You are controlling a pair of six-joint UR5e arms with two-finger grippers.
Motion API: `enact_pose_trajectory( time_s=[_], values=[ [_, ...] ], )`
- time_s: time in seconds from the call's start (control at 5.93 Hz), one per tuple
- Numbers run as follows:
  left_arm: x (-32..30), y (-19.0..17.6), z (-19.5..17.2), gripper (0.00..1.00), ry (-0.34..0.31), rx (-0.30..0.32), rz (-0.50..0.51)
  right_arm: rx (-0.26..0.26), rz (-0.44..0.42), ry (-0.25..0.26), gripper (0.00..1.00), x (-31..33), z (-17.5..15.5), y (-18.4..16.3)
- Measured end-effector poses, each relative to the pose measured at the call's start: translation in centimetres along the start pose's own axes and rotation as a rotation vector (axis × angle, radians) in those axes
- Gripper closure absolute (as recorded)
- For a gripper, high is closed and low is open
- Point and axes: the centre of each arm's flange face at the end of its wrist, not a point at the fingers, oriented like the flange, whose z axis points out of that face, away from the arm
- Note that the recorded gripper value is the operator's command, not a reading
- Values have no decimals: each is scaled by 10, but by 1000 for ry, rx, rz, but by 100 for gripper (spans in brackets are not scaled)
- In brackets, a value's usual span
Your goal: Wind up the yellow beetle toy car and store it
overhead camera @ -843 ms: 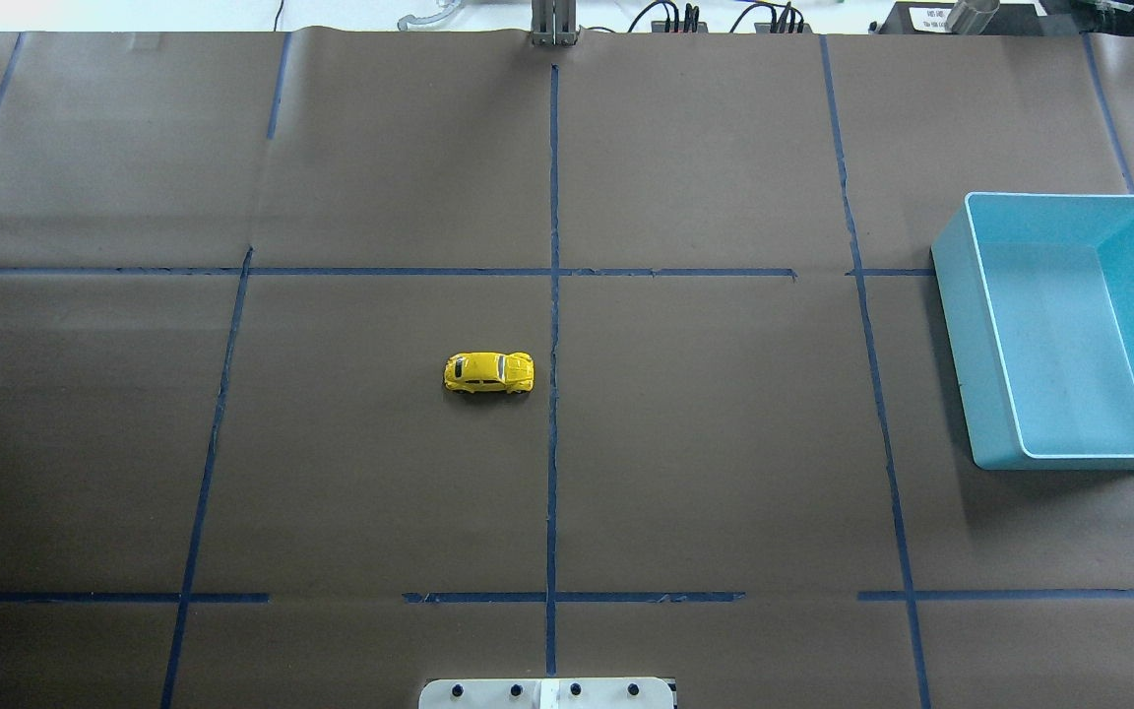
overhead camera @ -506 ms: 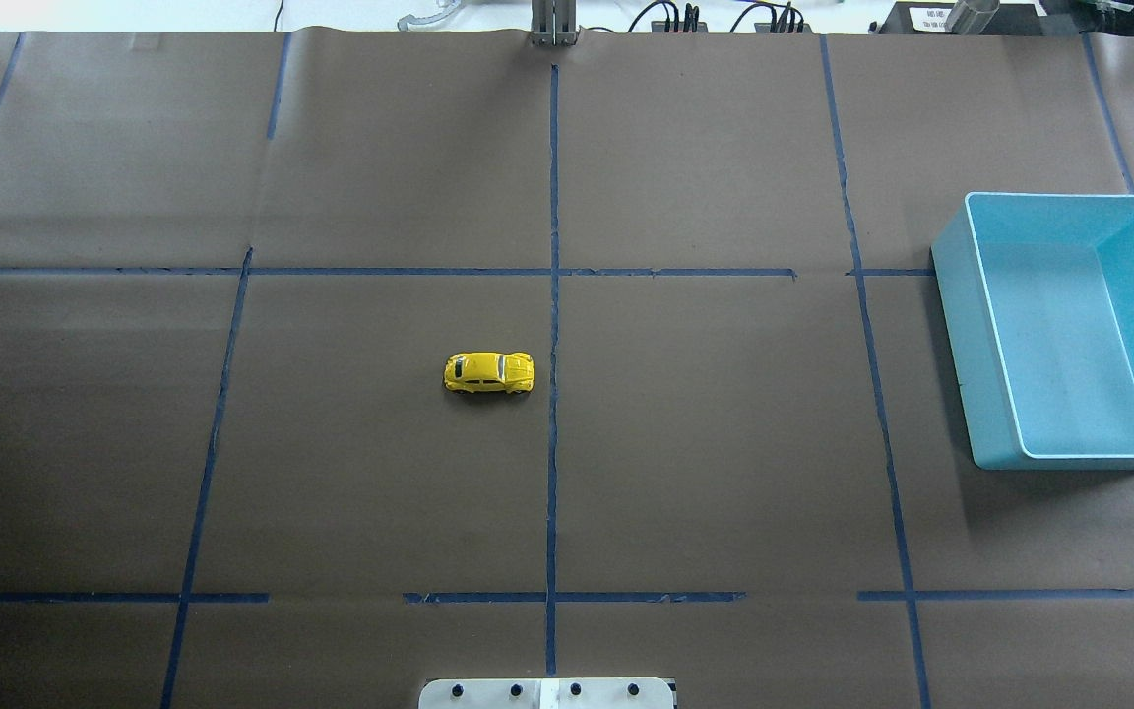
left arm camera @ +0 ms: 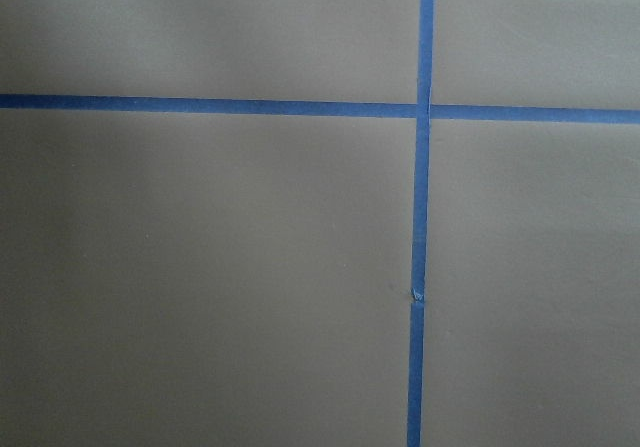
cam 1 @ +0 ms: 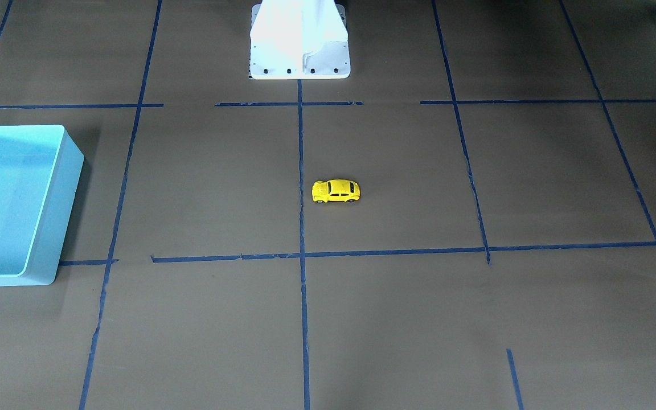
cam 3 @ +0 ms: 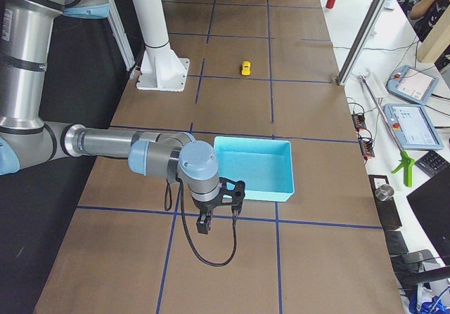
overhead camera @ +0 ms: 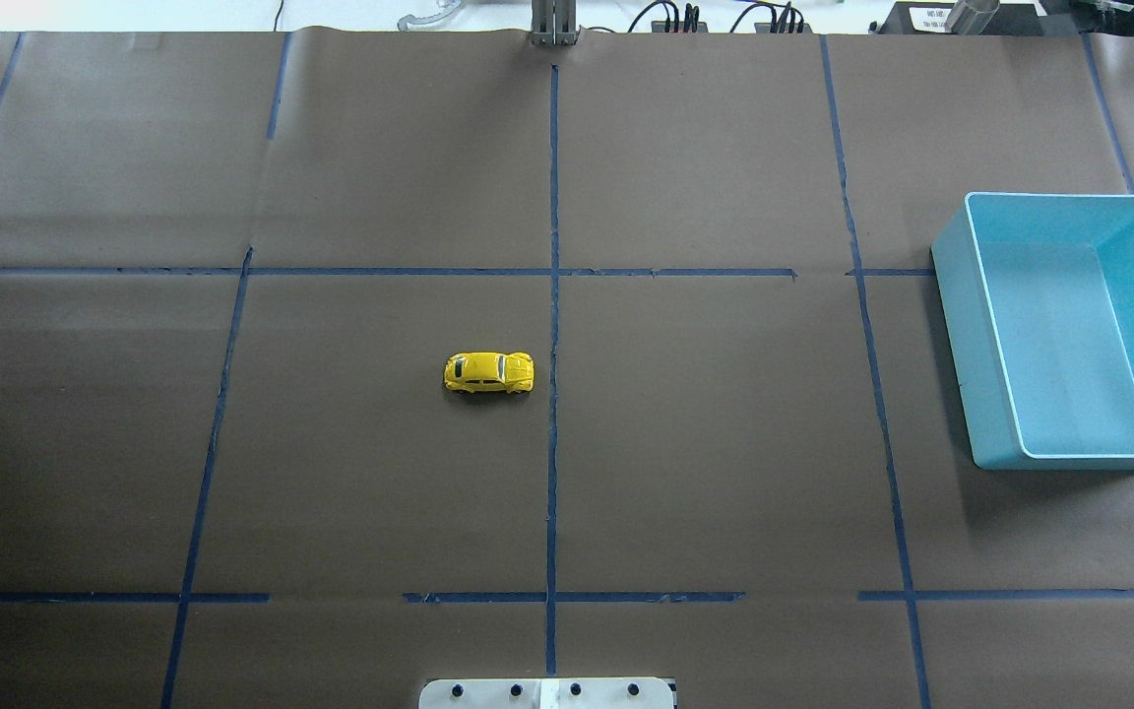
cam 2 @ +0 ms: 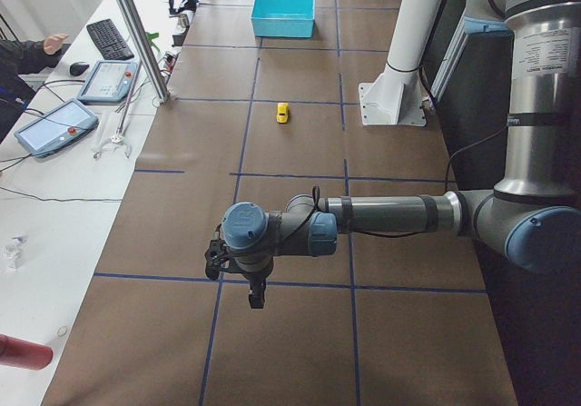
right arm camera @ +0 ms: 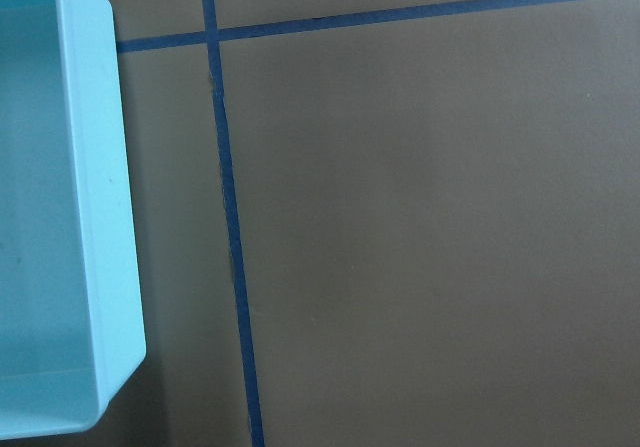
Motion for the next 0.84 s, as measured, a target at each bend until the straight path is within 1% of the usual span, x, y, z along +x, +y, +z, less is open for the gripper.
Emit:
enact_pose_trajectory(
  time_s=[0.34,0.51,0.67,0.84],
  values=[
    [-4,4,4,0,-1,-8,-8,-24,22,-1,0,9,11,1],
    [-5,4,5,0,-1,-9,-8,-38,33,-23,0,12,19,0],
    [0,0,1,0,-2,-2,-3,-45,42,-77,0,11,24,0],
    [16,-7,-14,0,-3,-2,-3,-45,34,-124,0,9,26,0]
  ],
)
